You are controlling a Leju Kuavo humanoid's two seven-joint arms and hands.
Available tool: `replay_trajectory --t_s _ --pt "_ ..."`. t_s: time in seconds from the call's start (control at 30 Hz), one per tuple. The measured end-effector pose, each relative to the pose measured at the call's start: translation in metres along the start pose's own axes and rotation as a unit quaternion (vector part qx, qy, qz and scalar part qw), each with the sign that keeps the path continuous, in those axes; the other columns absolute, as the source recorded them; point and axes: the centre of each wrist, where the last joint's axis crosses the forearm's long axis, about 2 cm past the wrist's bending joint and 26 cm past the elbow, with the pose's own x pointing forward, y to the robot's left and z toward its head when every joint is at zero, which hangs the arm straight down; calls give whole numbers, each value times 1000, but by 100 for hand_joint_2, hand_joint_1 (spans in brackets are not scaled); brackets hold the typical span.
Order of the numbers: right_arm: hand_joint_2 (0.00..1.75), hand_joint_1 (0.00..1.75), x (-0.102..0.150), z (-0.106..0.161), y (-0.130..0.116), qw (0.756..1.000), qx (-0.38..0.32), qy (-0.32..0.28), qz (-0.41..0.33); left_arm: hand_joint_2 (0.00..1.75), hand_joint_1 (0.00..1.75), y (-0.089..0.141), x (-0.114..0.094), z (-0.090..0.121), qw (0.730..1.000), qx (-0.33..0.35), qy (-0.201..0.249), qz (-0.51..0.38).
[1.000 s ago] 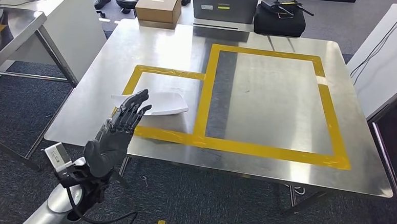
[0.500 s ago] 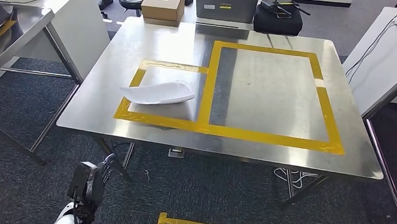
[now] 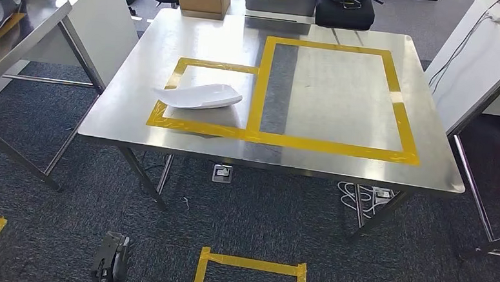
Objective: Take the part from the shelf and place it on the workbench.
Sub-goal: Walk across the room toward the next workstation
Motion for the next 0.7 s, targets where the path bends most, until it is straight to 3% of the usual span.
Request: replay_trajectory --t_s 0.7 --pt "0 0 -4 1 0 1000 0 0 -10 0 0 9 -19 4 996 20 85 -12"
